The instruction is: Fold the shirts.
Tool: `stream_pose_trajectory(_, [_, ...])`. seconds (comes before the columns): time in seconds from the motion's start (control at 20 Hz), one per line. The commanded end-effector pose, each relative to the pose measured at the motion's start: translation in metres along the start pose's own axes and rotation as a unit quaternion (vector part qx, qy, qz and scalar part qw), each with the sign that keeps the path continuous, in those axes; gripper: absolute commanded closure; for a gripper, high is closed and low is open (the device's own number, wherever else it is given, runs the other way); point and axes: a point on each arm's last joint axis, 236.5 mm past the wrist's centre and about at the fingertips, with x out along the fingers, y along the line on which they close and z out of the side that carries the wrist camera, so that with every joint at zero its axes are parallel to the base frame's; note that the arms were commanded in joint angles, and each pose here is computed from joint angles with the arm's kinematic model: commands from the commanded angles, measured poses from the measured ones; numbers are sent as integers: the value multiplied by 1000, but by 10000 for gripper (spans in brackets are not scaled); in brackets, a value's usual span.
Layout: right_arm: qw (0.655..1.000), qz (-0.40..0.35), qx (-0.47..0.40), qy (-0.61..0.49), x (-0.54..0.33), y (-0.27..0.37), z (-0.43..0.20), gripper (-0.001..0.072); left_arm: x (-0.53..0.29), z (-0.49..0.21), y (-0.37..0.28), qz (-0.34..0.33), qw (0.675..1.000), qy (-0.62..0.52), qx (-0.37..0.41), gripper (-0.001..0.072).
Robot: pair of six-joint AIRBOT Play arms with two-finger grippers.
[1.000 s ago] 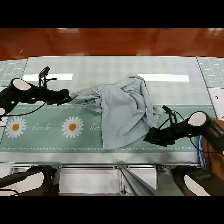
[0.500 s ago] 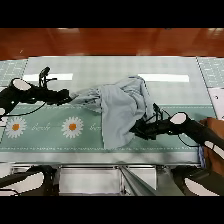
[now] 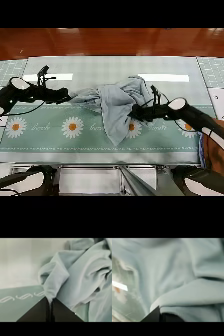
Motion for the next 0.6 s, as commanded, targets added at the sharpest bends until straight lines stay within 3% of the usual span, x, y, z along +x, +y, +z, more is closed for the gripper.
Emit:
stream_pose_trajectory(0.0, [992,6,-120,-30,-63,59,52,690,-47,48,-22,-10,997,-66,28,686])
stream_pose_trajectory(0.2, [946,-5,-248,-210,-237,177,134,690,-189,136,-106,-34,962,-251,103,687])
stream_pose_trajectory(0.35, [897,-16,-341,-281,-335,248,111,690,-304,149,-178,-53,912,-368,171,687])
stream_pose_trajectory(0.55, [839,-26,-407,-361,-415,291,45,690,-432,104,-238,-48,838,-488,240,687])
